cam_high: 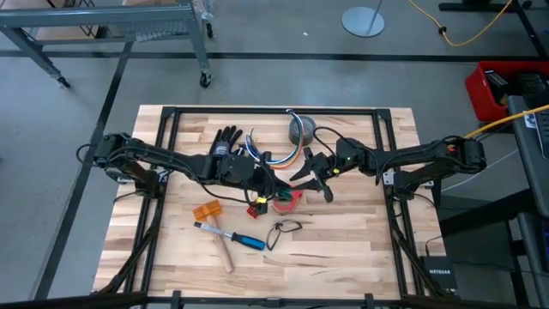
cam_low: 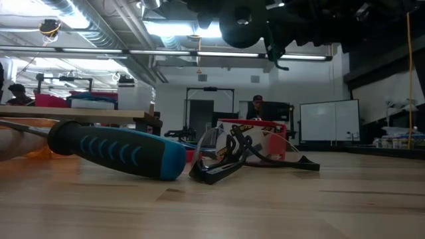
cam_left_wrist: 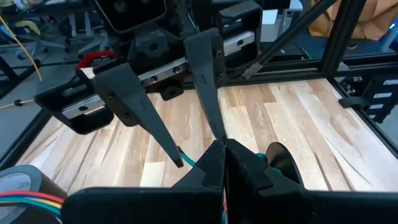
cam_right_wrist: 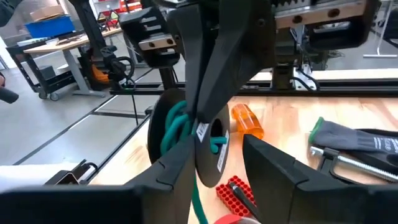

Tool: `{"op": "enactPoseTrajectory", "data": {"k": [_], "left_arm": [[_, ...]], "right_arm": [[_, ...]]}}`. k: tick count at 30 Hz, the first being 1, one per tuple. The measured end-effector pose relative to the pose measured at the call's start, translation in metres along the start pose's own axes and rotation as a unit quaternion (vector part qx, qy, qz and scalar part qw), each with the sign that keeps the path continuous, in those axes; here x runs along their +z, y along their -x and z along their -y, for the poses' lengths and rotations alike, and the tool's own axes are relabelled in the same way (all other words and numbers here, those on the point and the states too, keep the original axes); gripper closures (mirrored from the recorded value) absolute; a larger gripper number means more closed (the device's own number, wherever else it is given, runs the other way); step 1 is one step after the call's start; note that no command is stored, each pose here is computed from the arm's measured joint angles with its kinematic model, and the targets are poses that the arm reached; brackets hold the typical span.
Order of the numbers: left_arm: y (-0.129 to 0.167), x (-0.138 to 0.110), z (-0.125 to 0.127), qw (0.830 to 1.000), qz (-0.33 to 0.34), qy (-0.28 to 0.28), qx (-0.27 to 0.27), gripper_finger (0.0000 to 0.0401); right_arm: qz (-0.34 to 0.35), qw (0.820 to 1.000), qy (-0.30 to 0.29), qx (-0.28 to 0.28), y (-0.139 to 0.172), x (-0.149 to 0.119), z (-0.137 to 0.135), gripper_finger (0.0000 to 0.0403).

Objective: Coil cords
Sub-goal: Coil the wire onto the spool

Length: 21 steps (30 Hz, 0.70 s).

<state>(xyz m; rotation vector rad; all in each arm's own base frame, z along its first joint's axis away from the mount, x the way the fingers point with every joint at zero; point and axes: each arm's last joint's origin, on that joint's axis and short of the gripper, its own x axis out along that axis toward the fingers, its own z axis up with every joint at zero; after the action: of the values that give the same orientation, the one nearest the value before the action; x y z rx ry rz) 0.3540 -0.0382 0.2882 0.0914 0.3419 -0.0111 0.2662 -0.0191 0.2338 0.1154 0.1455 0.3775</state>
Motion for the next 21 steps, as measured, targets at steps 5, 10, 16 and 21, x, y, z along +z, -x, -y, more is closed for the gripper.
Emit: {"op": "enactPoseTrajectory", "data": {"k": [5, 10, 16, 21], "left_arm": [[0.0, 0.002, -0.0003, 1.0, 0.01, 0.0, 0.002, 0.0401], [0.0001, 0.0044, -0.0004, 1.0, 0.022, 0.001, 0.002, 0.0401], [0.0003, 0.0072, -0.0006, 0.999, 0.037, 0.001, 0.003, 0.0401], [0.0004, 0.0092, -0.0008, 0.999, 0.047, -0.005, 0.004, 0.0401]], "right_arm": [[0.004, 1.0, 0.002, -0.003, 0.0, 0.0009, 0.0, 0.0263], [0.006, 1.0, 0.003, -0.003, 0.0, 0.0012, 0.0, 0.0263], [0.008, 1.0, 0.005, -0.003, 0.0, 0.0018, -0.0001, 0.0263], [0.009, 1.0, 0.005, -0.002, 0.0001, 0.0019, -0.0002, 0.0275]]}}
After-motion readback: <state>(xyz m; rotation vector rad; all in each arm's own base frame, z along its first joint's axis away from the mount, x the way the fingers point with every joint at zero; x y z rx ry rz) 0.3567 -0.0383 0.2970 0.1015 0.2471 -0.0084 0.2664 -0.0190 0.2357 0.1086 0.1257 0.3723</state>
